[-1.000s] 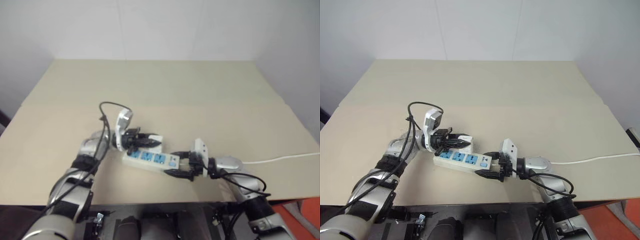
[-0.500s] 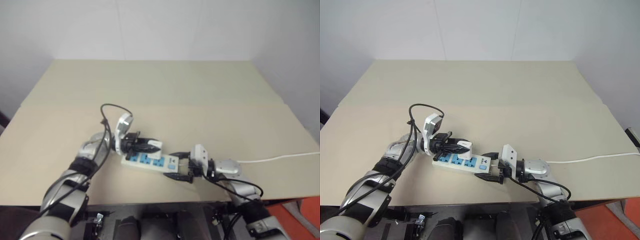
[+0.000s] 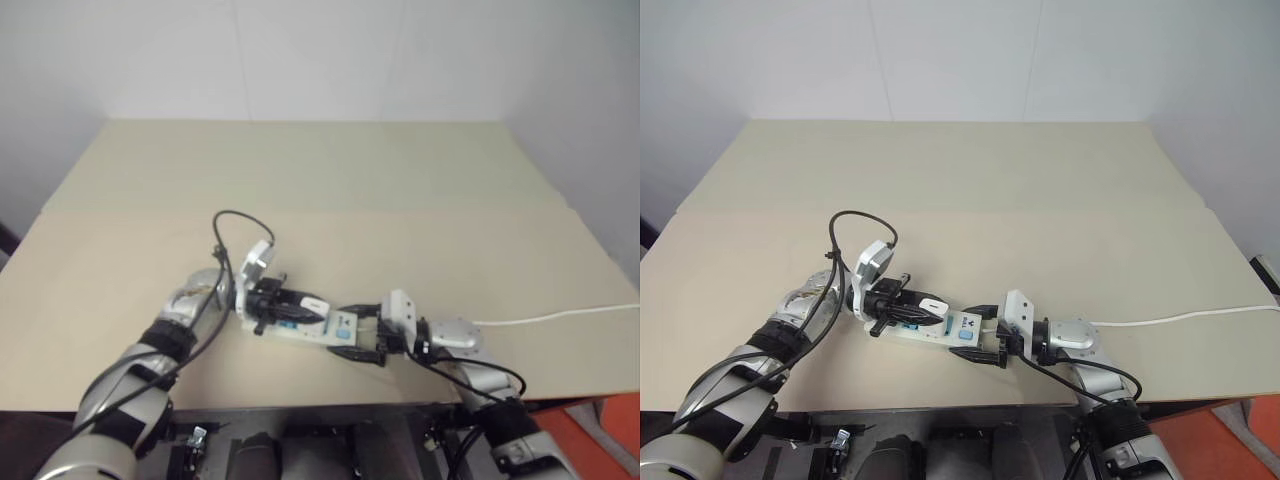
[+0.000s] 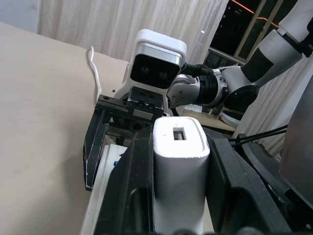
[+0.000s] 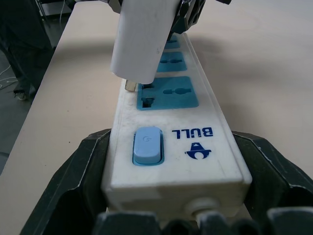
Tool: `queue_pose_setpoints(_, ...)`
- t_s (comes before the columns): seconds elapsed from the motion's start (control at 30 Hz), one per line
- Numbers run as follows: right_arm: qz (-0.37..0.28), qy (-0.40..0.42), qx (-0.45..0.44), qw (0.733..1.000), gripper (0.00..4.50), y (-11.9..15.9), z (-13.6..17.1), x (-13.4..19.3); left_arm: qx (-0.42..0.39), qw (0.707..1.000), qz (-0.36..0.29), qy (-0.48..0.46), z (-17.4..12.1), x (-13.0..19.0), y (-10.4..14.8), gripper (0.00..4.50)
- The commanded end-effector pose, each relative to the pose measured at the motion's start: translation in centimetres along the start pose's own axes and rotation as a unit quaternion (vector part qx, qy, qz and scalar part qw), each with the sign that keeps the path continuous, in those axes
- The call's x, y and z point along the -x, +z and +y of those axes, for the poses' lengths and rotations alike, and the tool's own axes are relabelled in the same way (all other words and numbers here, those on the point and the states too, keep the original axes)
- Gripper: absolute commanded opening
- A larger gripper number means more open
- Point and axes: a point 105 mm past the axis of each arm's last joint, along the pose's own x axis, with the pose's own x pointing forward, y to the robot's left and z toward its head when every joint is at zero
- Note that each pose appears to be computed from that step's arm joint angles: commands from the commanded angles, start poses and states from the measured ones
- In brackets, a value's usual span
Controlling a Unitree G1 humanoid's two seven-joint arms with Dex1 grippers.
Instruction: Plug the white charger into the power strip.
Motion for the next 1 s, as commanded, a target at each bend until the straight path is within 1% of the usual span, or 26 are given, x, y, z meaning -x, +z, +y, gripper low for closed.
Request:
queue_pose_setpoints(0.03,0.006,0.007,-0.009,1.0,3.43,-0.4,0.4,-0.3,-0.011,1.0,-0.013,-0.008,0.1,-0.3,0.5,1.03)
queue_pose_setpoints(0.2,0.008,0.008,-0.01,1.0,3.43,-0.4,0.5,-0.3,-0.011,1.0,-0.019,-0.004,0.7,-0.6,0.6,1.03)
queue_pose_setpoints(0.57,0.011,0.005,-0.018,1.0,3.43,-0.6,0.7,-0.1,0.001,1.0,-0.005,0.009,1.5,-0.7,-0.2,1.03)
queue_pose_setpoints(0.8,0.013,0.006,-0.019,1.0,3.43,-0.6,0.8,-0.2,0.006,1.0,0.026,0.004,1.3,-0.6,-1.1,1.03)
queue_pose_setpoints(1.0,0.013,0.007,-0.017,1.0,3.43,-0.6,0.8,-0.2,0.016,0.999,0.048,-0.011,0.6,-0.4,-1.7,1.03)
